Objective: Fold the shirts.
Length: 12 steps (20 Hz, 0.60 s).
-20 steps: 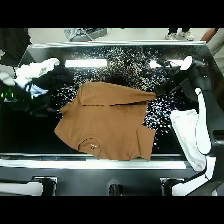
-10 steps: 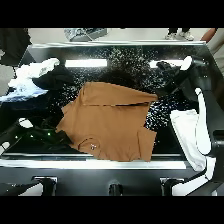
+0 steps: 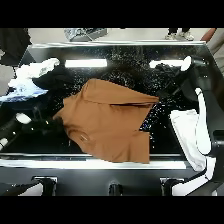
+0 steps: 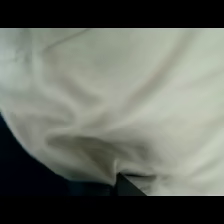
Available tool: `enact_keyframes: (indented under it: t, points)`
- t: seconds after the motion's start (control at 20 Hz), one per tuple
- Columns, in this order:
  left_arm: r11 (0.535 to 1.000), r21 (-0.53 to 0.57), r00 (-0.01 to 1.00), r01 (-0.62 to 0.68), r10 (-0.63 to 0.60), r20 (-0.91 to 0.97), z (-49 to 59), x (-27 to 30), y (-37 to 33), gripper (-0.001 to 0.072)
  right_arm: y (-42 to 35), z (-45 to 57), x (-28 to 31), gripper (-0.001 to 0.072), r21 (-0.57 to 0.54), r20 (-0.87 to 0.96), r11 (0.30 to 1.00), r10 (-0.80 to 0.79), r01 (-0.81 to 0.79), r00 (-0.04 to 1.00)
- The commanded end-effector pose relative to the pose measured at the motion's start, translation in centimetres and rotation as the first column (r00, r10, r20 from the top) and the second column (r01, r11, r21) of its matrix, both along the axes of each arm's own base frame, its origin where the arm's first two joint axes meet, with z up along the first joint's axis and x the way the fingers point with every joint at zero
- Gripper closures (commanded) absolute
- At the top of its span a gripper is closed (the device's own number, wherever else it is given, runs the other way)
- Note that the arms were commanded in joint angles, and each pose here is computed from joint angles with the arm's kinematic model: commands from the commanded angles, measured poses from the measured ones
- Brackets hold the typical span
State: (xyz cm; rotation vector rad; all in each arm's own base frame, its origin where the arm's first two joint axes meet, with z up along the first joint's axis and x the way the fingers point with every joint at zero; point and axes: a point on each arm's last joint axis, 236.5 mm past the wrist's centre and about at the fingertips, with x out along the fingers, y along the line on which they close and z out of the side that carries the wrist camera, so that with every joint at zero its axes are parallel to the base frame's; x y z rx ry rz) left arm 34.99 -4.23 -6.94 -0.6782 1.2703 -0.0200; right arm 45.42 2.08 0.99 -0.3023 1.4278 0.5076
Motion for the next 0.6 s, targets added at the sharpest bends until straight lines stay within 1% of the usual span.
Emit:
enact_keyframes:
  t: [0.0,0.1,0.15,0.2,0.25,0.3,0.35,0.4,0.45,0.55]
  points:
    - [0.994,0.028,0.982,-0.108,0.102,0.161,5.3,7.7,5.8,0.0681,0.2,-0.9,-3.5,0.0674,0.027,-0.152,0.999,-0.019,0.023,0.988]
    - [0.992,0.008,0.980,-0.129,0.126,0.155,6.1,11.4,8.2,0.0681,3.7,-2.8,-7.8,0.0674,0.155,-0.302,0.988,0.033,0.015,0.953]
    - [0.993,-0.008,0.985,-0.114,0.114,0.129,5.8,12.8,8.5,0.0681,5.6,-3.9,-9.4,0.0674,0.214,-0.333,0.977,0.057,0.017,0.941]
    - [0.996,-0.026,0.992,-0.083,0.086,0.096,5.2,13.7,8.4,0.0681,7.0,-5.0,-10.5,0.0674,0.250,-0.336,0.968,0.059,0.029,0.940]
    - [0.998,-0.049,0.998,-0.037,0.040,0.049,4.4,14.2,7.7,0.0678,7.6,-6.0,-10.9,0.0674,0.257,-0.323,0.965,0.042,0.045,0.945]
    - [0.997,-0.076,1.000,0.013,-0.014,-0.003,3.8,14.1,6.7,0.0601,7.7,-6.7,-10.9,0.0674,0.253,-0.311,0.965,0.011,0.071,0.950]
    - [0.993,-0.103,0.996,0.062,-0.068,-0.054,3.4,13.4,5.6,0.0331,7.5,-7.0,-10.7,0.0674,0.246,-0.300,0.966,-0.001,0.079,0.954]
    - [0.984,-0.127,0.986,0.124,-0.136,-0.095,3.4,12.4,5.0,0.0101,7.4,-6.9,-10.5,0.0674,0.241,-0.287,0.967,-0.004,0.076,0.958]
    - [0.971,-0.141,0.969,0.195,-0.213,-0.126,3.8,11.0,4.8,0.0093,7.4,-6.9,-10.3,0.0674,0.241,-0.277,0.968,-0.007,0.076,0.961]
    - [0.965,-0.100,0.942,0.241,-0.257,-0.217,4.6,8.0,6.5,0.0107,7.4,-6.8,-10.2,0.0674,0.241,-0.273,0.968,-0.007,0.075,0.962]
